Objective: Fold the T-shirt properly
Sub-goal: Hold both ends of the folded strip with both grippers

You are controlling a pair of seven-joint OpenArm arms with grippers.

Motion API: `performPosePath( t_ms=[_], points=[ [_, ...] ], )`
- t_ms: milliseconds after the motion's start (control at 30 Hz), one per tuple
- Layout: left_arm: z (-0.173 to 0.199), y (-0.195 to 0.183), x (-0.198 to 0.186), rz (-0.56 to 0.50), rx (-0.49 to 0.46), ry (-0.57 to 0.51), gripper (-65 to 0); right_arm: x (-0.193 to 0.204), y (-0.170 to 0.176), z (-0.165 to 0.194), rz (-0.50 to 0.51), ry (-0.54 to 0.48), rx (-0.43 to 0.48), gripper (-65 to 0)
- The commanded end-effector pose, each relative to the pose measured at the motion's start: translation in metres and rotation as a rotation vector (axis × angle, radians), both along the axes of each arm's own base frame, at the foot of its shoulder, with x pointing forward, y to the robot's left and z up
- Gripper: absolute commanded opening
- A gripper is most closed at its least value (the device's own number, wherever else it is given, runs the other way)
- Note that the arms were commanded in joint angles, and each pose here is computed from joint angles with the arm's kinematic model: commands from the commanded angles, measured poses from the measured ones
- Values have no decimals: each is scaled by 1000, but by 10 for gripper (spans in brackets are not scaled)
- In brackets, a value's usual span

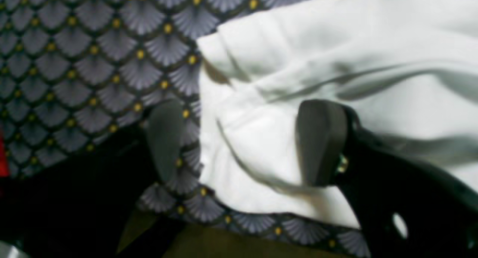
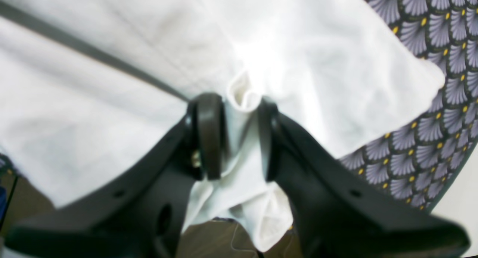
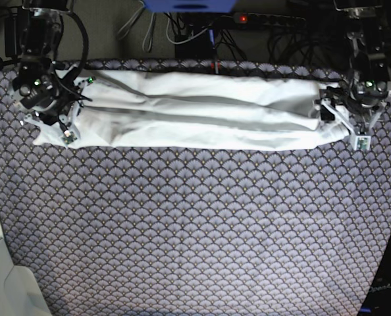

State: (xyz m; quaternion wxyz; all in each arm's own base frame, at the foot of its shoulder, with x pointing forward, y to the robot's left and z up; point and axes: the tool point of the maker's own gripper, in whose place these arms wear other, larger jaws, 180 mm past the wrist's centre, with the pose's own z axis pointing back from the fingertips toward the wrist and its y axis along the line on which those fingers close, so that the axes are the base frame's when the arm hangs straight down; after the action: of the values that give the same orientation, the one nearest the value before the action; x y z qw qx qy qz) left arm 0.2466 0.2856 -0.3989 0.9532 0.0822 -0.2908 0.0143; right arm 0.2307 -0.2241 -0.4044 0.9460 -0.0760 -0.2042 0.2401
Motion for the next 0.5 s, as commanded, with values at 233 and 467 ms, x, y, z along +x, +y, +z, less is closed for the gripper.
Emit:
performPosePath(
  t_ms=[233, 467],
  points=[
    [-6, 13, 3, 15, 19, 13, -170, 7, -5, 9, 1, -28, -21, -472],
    [-32, 27, -1, 55, -9, 89, -171, 7, -5, 8, 2, -25, -21, -470]
  ],
)
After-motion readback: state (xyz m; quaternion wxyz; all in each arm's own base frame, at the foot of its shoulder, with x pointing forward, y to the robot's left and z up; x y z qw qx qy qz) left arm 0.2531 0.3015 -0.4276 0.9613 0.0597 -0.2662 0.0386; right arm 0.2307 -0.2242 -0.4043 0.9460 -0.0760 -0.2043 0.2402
